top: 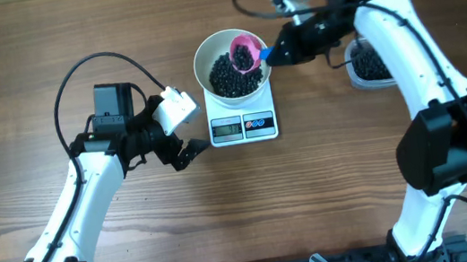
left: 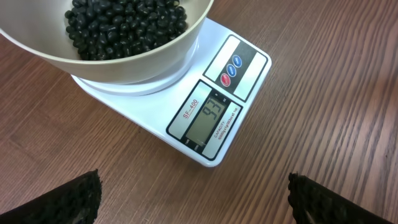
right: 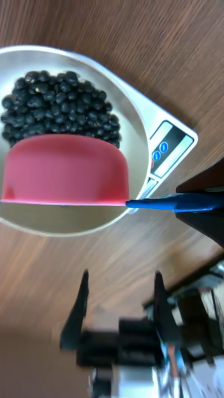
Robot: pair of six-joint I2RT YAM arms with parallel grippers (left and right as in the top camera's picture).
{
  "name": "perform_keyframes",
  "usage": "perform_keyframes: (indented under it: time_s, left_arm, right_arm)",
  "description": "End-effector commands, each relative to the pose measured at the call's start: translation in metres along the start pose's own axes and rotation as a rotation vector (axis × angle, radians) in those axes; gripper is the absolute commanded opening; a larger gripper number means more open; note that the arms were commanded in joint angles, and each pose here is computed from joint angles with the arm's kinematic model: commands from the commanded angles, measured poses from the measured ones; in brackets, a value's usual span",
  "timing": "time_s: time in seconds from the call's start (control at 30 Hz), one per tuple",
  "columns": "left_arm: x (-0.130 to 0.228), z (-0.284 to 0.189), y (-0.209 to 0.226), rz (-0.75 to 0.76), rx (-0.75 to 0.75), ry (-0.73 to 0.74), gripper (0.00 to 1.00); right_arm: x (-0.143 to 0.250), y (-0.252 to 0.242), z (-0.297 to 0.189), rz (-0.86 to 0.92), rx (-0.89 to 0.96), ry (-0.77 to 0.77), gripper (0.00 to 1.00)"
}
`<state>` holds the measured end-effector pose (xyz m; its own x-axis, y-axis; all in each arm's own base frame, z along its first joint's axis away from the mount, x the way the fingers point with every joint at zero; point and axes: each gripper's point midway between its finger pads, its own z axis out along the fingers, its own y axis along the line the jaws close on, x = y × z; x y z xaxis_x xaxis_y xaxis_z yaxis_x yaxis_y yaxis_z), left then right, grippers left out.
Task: Scoop item into bowl and weigh 150g on scale
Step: 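Move the full scoop over the white bowl and tip beans in, then return the empty scoop with right gripper to the bean tub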
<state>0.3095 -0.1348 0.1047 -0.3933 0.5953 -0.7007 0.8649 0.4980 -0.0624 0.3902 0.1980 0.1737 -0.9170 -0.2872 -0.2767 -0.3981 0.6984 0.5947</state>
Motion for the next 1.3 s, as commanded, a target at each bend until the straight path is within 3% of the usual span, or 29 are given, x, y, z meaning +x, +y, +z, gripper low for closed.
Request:
perform_keyframes:
  time_s: [0.0, 0.23, 0.67, 1.07, 1.27]
  left_arm:
    - [0.002, 0.003, -0.005, -0.011, 0.027, -0.006, 1.00]
    - [0.002, 0.003, -0.005, -0.011, 0.027, -0.006, 1.00]
    - [0.002, 0.003, -0.005, -0.011, 0.027, -0.006, 1.00]
    - [0.002, 0.003, -0.005, -0.011, 0.027, -0.006, 1.00]
    - [0.002, 0.003, -0.005, -0.011, 0.027, -0.006, 1.00]
  right_arm:
    - [-0.006, -0.009, 0.007, -0.025, 0.213, 0.015, 0.04]
    - [-0.028, 0.001, 0.001, -0.192, 0.530, -0.027, 0.04]
    - [-0.035, 0.010, -0.001, -0.386, 0.864, -0.021, 0.04]
    - [-0.037, 0.019, 0.005, -0.455, 0.853, -0.012, 0.04]
    - [-0.030, 0.029, 0.016, -0.418, 0.648, -0.004, 0.04]
